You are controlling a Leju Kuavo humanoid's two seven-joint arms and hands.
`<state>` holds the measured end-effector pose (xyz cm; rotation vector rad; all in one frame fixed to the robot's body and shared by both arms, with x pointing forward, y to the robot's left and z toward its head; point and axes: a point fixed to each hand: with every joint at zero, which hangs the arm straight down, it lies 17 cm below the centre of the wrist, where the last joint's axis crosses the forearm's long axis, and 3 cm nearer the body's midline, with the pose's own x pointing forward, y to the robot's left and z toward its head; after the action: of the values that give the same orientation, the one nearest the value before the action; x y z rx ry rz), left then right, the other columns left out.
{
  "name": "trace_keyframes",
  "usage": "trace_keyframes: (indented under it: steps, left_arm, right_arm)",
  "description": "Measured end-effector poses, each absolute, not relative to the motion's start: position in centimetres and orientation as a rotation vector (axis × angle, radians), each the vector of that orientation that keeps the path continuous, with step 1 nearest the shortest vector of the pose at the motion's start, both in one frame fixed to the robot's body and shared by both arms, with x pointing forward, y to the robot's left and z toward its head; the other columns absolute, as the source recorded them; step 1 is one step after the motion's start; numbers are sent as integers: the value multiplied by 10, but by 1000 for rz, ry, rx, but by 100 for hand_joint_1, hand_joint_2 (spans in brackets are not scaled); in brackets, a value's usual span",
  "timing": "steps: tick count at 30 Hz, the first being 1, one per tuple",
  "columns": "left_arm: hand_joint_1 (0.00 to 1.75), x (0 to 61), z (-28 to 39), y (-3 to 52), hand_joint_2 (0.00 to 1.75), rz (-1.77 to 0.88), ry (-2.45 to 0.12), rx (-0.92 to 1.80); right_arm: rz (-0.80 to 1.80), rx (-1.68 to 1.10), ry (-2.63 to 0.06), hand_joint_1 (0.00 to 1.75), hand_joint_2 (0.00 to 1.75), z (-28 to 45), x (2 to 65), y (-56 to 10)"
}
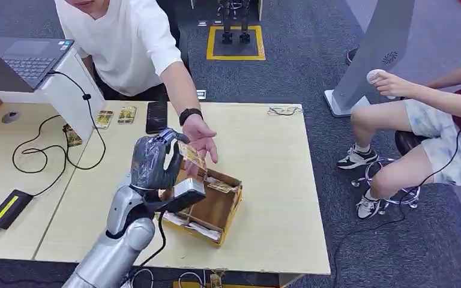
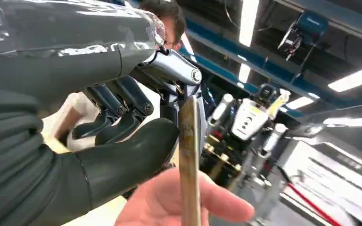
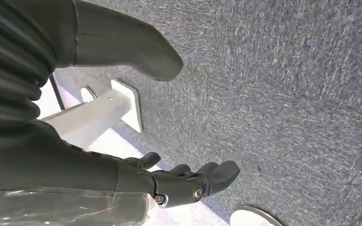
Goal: Pass the card to the sensor for recognition and then transmit it.
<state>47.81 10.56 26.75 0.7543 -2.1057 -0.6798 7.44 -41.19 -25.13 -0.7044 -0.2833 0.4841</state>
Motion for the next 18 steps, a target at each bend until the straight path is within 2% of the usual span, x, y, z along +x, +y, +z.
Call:
trace_keyframes:
  steps: [6,10,18]
  left_arm:
    - [175,507,266,119,175,-741,-2012,948]
    - [175,532,251,133,175,-857,-1850,1175]
    - [175,547,213,136,175,-950,-1733,1202]
  right_arm:
    - [499,-697,-287,0,175,-252,79,-409]
    - [515,-694,-288,0,175,-252,84,-408]
    - [536,-691,-290,0,175,-252,88,-407]
